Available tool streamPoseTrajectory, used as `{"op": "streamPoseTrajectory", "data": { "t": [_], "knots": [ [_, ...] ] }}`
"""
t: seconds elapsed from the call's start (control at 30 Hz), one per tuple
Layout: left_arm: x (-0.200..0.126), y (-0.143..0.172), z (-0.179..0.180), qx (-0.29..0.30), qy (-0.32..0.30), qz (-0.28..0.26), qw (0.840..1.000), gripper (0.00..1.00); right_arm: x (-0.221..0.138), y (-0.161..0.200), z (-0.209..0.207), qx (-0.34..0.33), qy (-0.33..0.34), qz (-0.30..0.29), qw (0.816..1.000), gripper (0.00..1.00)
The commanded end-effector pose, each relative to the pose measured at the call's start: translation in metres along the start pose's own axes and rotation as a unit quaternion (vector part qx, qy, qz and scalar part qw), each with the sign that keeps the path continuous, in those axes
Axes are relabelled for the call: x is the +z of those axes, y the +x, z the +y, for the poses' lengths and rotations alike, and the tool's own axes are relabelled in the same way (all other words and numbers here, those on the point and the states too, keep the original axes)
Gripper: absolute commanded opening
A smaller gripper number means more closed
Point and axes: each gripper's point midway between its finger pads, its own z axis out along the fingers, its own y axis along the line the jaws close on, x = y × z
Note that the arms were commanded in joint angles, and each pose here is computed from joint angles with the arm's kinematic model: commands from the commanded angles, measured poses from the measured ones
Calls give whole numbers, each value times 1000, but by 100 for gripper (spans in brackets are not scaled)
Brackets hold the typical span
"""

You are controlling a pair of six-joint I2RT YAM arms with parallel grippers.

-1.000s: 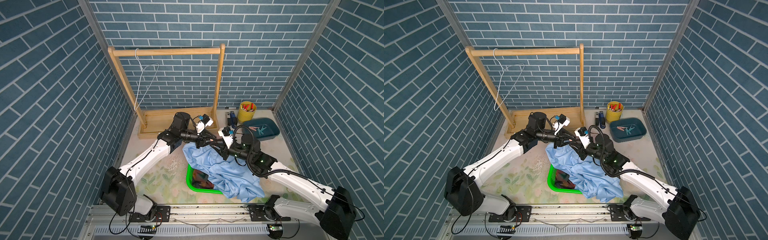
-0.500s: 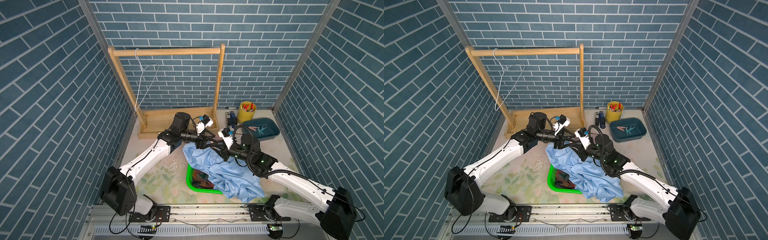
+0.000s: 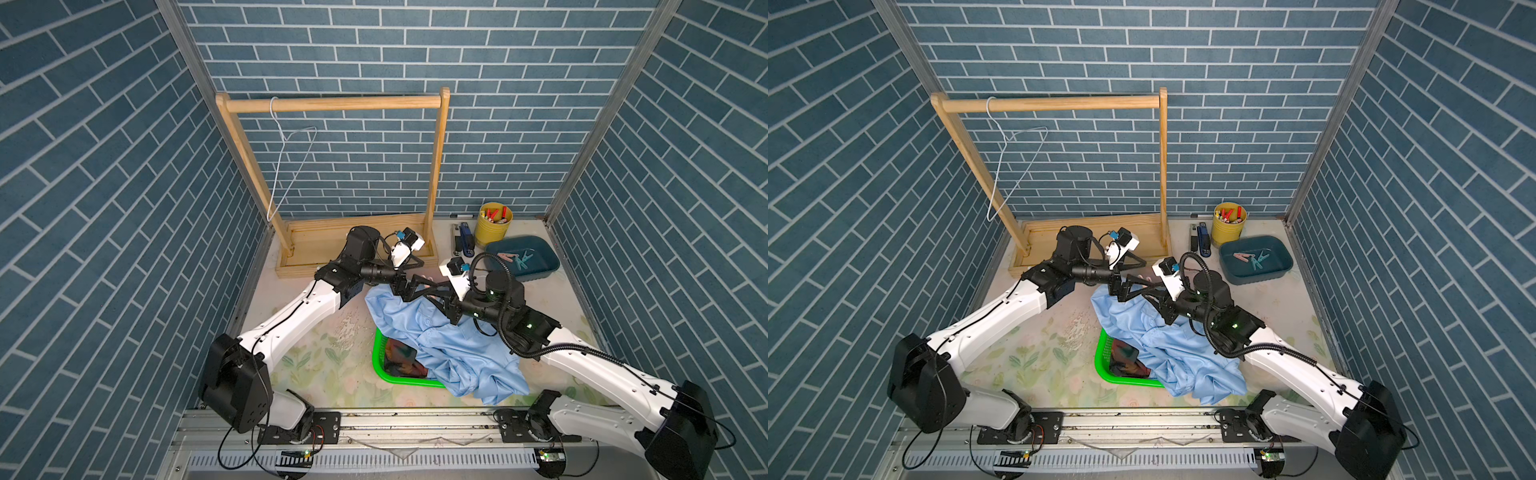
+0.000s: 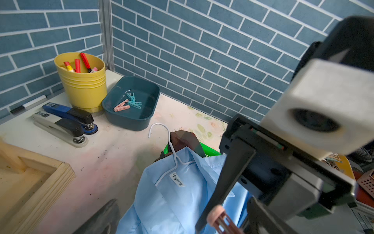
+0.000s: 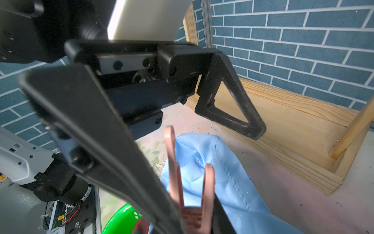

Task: Remove the clothespins securing long-sleeve shirts to the hanger
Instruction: Place the clamp in the storage box.

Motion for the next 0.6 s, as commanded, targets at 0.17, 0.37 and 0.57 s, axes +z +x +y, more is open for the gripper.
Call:
{"op": "streamPoseTrajectory", "data": {
  "t": [0.17, 0.37, 0.57],
  "knots": [
    [-81, -61, 14, 29, -127, -144, 981, 100, -19, -18, -15, 3, 57, -20, 998, 0],
    [-101, -58, 3, -25, -148, -124, 981, 100, -42, -36, -63, 38, 149, -33, 988, 0],
    [-98, -26, 15, -99, -170, -99, 975, 100, -73, -48, -155, 92, 300, -43, 949, 0]
  ]
}}
